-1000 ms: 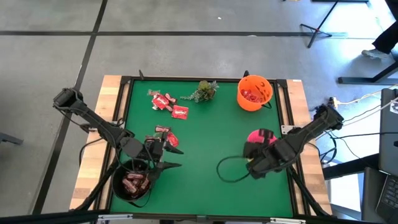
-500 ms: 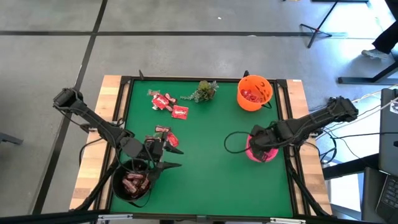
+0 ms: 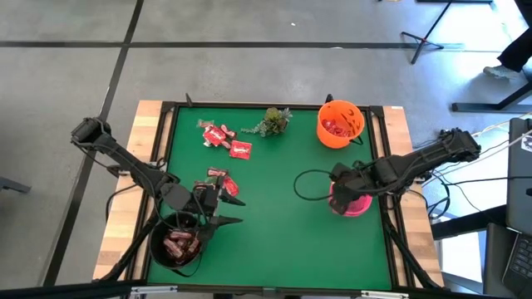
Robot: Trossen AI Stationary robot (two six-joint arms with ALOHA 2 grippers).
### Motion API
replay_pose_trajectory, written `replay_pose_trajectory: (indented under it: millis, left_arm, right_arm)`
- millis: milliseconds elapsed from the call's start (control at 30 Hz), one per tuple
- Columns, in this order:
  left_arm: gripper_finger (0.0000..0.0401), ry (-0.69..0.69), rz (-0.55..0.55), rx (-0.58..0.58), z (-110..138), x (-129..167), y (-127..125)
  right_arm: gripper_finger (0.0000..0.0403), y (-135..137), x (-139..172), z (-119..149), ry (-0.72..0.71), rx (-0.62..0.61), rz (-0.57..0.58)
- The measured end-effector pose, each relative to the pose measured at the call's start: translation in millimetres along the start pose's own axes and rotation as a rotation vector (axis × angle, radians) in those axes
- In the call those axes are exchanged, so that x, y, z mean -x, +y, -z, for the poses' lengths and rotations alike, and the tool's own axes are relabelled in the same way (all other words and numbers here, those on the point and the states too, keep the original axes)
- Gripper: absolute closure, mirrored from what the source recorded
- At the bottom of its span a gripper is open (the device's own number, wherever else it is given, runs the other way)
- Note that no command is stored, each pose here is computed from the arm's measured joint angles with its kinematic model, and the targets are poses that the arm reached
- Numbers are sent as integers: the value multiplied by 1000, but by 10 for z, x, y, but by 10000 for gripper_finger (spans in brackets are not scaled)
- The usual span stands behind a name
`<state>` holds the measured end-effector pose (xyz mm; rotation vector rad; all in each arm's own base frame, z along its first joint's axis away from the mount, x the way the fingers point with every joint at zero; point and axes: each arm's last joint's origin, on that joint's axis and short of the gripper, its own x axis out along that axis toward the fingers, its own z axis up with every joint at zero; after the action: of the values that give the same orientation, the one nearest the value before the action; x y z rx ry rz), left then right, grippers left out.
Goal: Sort candy
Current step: Put the brown chocolate bar into the black bucket
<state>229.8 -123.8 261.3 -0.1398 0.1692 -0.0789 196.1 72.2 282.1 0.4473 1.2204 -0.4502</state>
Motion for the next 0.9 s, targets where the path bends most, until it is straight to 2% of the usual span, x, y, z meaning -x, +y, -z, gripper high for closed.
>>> replay_pose_trajectory:
  millis: [300, 433, 533, 667, 833, 900]
  left_arm:
    - [188, 0, 0, 0, 0, 0, 1]
    - [188, 0, 0, 0, 0, 0, 1]
    - [188, 0, 0, 0, 0, 0, 1]
    - [188, 0, 0, 0, 0, 0, 1]
    - [188, 0, 0, 0, 0, 0, 1]
    - [188, 0, 0, 0, 0, 0, 1]
  right_arm:
    - [198, 336, 124, -330, -456, 96, -231]
    - [199, 507, 164, -495, -679, 124, -264]
    - [199, 646, 110, -597, -789, 167, -250]
    - [199, 792, -148, -706, -806, 231, -183]
    - [199, 848, -642, -885, -737, 231, -90]
    - [199, 858, -814, -980, -728, 217, -96]
